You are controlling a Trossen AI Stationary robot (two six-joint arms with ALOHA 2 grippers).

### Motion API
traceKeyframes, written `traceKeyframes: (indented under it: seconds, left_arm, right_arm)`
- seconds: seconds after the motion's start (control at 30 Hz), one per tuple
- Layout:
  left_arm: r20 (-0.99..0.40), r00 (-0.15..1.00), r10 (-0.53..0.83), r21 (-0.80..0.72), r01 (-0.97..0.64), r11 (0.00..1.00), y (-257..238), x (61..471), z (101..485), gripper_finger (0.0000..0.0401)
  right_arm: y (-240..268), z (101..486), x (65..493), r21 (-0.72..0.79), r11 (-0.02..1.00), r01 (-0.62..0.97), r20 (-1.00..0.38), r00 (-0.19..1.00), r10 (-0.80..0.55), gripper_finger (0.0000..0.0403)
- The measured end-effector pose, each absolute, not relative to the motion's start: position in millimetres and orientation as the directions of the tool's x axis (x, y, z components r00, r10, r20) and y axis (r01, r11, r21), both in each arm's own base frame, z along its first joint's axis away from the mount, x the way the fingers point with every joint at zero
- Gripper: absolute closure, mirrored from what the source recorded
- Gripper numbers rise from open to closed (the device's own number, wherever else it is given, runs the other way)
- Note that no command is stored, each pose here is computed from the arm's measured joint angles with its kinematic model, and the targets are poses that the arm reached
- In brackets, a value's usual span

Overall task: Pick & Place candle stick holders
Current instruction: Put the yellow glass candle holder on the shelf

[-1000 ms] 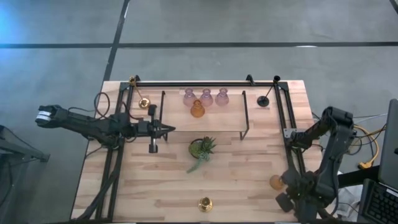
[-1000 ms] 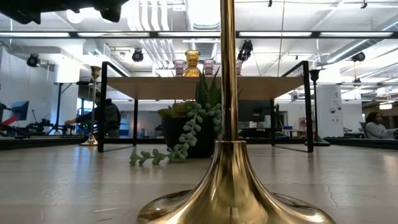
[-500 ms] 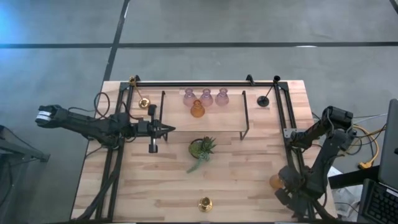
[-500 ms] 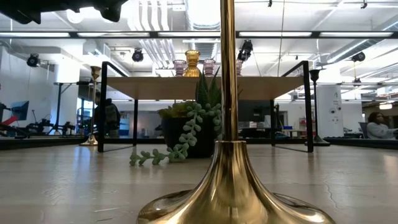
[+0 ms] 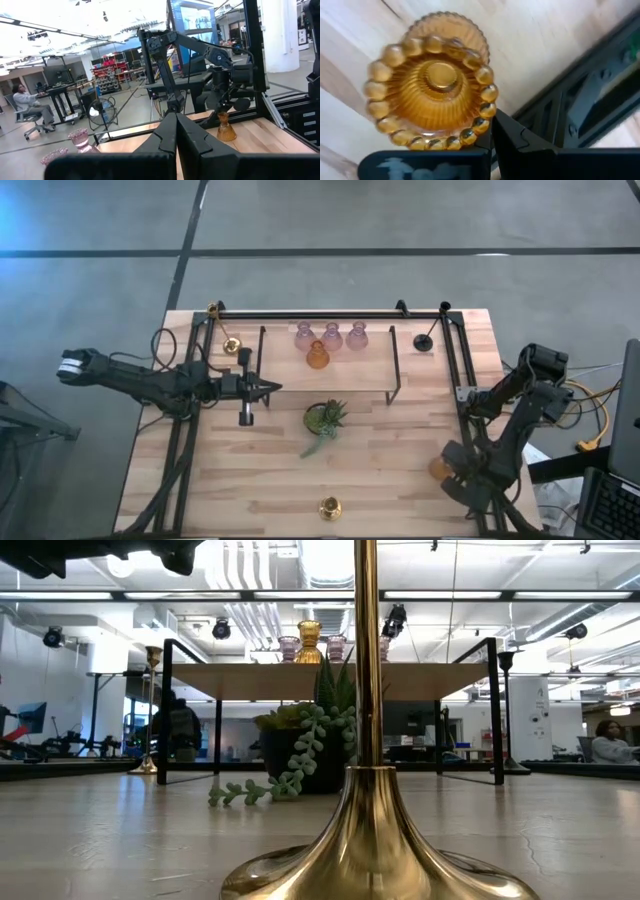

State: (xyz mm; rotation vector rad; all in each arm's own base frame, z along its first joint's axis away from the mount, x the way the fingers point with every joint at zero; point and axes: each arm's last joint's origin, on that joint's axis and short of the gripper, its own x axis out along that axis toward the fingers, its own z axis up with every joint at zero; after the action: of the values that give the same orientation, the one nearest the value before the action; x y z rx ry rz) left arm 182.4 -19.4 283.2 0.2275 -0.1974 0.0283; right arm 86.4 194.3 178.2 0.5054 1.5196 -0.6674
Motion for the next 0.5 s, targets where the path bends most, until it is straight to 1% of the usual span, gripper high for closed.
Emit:
traceKeyframes:
  seconds: [0.1,0.37,0.5]
  left_arm:
    - [0.198,0.98,0.006,0.221,-0.05,0.974,-19,182,283,0.0394]
    - [0.199,0.98,0.006,0.221,-0.05,0.974,-19,182,283,0.0394]
    - [0.199,0.98,0.006,0.221,-0.05,0.974,-19,182,283,0.0394]
  right_arm:
    - [192,178,92,-0.089,0.758,0.646,-0.994,-0.013,-0.105,0.0395]
    - [182,178,113,-0.084,0.806,0.586,-0.994,0.005,-0.108,0.0395]
    - [175,178,127,-0.071,0.833,0.549,-0.992,0.052,-0.118,0.0395]
